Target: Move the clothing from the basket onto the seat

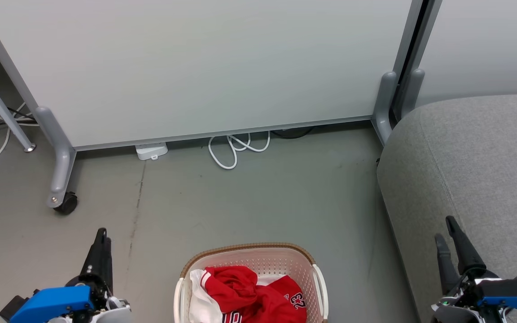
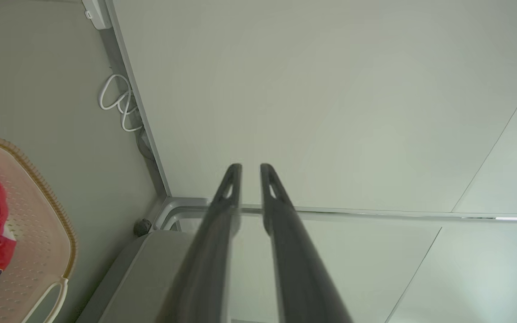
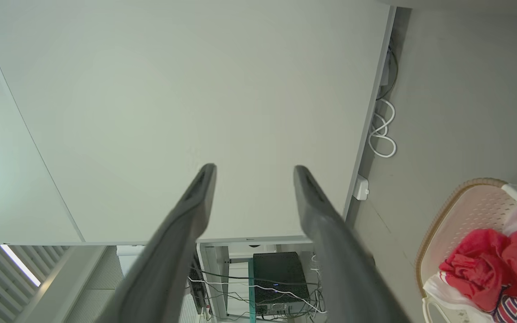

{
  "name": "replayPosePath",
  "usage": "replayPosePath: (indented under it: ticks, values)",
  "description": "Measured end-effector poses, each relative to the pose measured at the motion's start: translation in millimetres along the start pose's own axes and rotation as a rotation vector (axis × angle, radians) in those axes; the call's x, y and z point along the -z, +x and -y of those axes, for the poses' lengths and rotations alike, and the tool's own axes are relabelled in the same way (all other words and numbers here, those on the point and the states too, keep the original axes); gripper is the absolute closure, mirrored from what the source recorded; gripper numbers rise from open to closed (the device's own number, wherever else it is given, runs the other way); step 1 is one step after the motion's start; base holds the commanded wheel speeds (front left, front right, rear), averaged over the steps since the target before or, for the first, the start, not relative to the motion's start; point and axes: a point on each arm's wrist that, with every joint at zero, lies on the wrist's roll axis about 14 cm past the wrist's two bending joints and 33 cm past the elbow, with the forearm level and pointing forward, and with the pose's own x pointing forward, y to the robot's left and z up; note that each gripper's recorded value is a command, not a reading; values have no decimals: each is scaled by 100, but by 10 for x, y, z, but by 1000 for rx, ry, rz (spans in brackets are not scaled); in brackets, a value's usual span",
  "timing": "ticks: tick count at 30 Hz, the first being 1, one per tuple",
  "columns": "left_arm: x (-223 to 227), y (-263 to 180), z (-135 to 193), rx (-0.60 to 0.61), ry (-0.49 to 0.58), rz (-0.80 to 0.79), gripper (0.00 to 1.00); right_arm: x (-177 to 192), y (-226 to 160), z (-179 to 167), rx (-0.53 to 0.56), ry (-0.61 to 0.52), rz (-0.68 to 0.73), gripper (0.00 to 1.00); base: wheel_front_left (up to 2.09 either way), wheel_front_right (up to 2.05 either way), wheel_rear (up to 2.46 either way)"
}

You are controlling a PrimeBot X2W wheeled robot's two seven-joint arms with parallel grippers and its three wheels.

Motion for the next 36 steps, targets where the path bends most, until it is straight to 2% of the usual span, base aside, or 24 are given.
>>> replayPosePath:
  ticks: [15,21,28,36]
  values:
    - [121,27,37,10,41,3,0,60,15,-75,-23,-21,23,0,0,0,0]
    - [150,39,48,9,83,6,0,56,16,-80,-23,-96,35,0,0,0,0]
    - [190,66,77,4,235,3,0,74,17,-94,-26,-247,36,0,0,0,0]
    - [312,78,92,6,479,-24,0,122,19,-108,-33,-463,27,0,0,0,0]
